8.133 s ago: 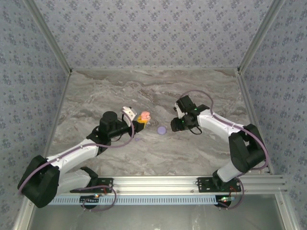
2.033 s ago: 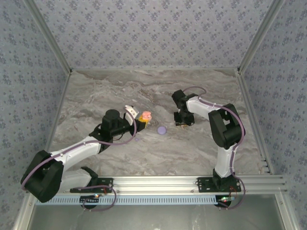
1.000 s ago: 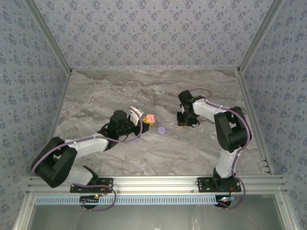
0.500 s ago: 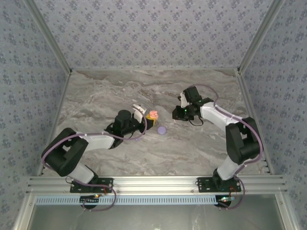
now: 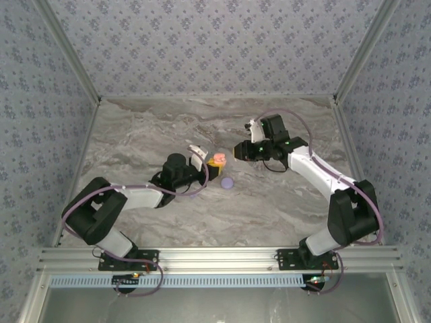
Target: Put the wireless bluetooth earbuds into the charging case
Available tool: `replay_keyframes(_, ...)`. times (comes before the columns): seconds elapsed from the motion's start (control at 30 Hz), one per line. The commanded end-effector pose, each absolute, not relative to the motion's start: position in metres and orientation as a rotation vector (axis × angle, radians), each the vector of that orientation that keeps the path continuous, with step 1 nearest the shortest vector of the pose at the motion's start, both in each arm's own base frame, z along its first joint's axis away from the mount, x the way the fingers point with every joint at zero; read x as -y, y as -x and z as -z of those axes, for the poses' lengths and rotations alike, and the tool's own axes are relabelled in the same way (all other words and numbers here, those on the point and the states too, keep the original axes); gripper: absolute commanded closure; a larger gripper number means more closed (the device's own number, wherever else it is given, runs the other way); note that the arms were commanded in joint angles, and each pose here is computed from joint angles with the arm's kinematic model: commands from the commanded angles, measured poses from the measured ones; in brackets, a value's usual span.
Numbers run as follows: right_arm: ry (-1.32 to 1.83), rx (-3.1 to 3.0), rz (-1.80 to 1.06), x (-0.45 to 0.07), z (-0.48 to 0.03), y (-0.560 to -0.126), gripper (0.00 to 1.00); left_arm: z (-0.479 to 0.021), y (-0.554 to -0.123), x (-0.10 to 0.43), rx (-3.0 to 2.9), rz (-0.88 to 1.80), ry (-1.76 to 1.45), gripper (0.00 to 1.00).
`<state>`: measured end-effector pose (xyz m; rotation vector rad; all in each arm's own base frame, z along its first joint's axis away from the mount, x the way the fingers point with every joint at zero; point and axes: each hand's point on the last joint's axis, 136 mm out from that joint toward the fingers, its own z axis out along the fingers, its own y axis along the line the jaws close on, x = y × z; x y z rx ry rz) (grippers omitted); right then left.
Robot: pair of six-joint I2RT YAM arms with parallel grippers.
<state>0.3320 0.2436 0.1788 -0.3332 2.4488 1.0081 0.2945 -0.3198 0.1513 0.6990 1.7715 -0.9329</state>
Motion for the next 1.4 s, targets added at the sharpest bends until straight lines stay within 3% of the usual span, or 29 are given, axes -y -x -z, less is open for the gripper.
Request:
replay_keyframes(0.0,0.459,-2.332,-1.077,-0.262,-0.217,-0.328,0.8,-0.172,-0.29,0.333,-1.686,1.004,-0.741,0.83)
replay_keyframes(0.8,0.63,-2.131,-1.154,-0.293,-0.271,-0.312,0.79,-0.213,-0.276,0.338,-1.557,1.155,-0.702,0.83)
replay_keyframes(1.37,0.639,-2.11,-1.155,-0.292,-0.276,-0.307,0.79,-0.238,-0.278,0.33,-1.473,1.171,-0.624,0.84)
